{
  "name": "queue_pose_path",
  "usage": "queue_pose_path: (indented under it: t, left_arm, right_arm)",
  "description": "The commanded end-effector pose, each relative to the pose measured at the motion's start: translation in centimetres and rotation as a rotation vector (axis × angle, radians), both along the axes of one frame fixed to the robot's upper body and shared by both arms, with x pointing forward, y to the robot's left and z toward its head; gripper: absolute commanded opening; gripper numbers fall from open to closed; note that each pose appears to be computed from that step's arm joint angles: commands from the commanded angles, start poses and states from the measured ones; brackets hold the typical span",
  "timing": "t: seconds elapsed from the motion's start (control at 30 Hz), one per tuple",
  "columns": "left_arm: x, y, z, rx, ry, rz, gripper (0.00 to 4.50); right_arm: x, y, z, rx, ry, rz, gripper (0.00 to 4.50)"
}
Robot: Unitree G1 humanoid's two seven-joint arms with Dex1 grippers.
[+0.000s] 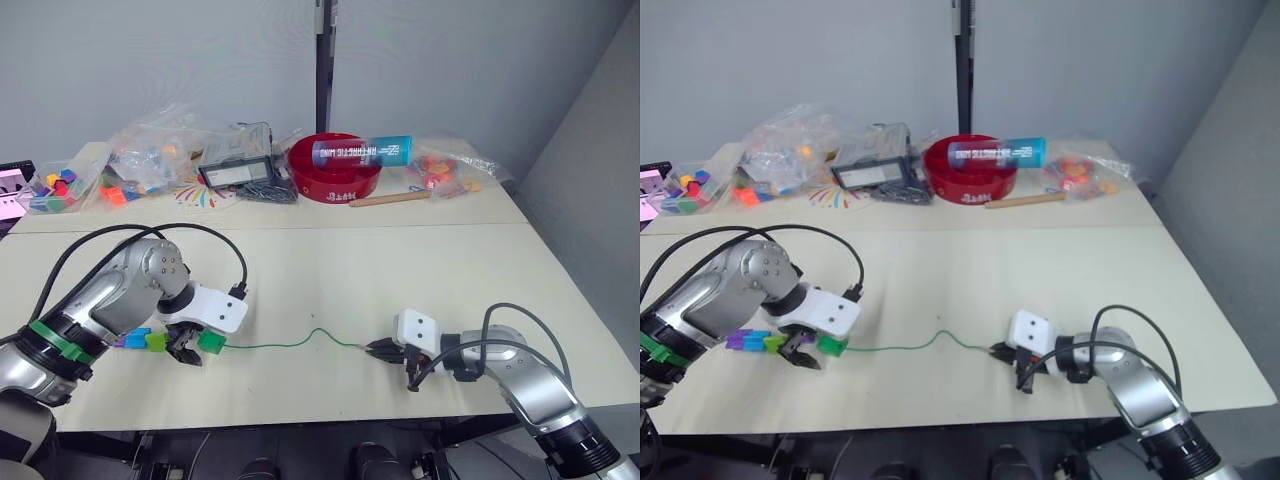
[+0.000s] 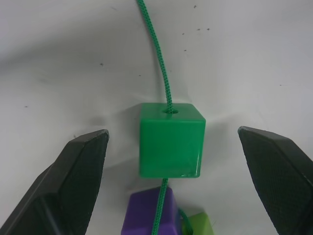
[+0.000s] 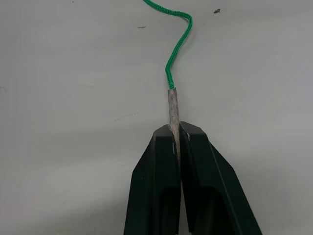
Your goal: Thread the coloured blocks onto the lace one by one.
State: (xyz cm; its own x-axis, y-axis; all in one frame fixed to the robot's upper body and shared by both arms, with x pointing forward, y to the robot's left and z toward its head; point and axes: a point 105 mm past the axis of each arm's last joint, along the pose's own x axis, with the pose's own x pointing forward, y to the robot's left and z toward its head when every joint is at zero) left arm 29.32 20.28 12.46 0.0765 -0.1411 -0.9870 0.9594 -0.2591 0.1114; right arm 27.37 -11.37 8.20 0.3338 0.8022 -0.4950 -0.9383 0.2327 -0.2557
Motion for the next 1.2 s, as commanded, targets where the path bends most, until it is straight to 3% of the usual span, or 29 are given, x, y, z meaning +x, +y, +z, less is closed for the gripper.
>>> queue_pose_path:
  t: [0.03,0.37,0.4,0.63,0.83,1.2]
  left_arm:
    - [-0.1,-0.2,0.0,0.009,-0.027,-0.012,4.46]
    - [-0.2,0.3,-0.9,0.032,-0.040,-0.023,1.34]
    - [-0.2,0.4,-1.0,0.033,-0.040,-0.021,1.19]
    - [-0.5,1.3,-0.8,0.034,-0.013,0.028,1.20]
    - [-0.4,4.1,-0.9,0.060,0.006,0.164,1.20]
    - [-1.4,9.1,-1.7,0.128,0.007,0.332,1.20]
  right_arm:
    - [-0.5,0.4,-0.5,-0.001,0.025,0.011,0.00]
    - [-0.4,0.4,-0.4,-0.004,0.022,0.010,0.00]
    - [-0.4,0.3,-0.4,-0.004,0.023,0.009,0.00]
    - [0.1,-1.1,-0.6,-0.042,0.022,-0.003,0.00]
    - [1.3,-5.3,-1.4,-0.149,0.017,-0.057,0.00]
    - [2.3,-7.6,-1.5,-0.187,-0.008,-0.118,0.00]
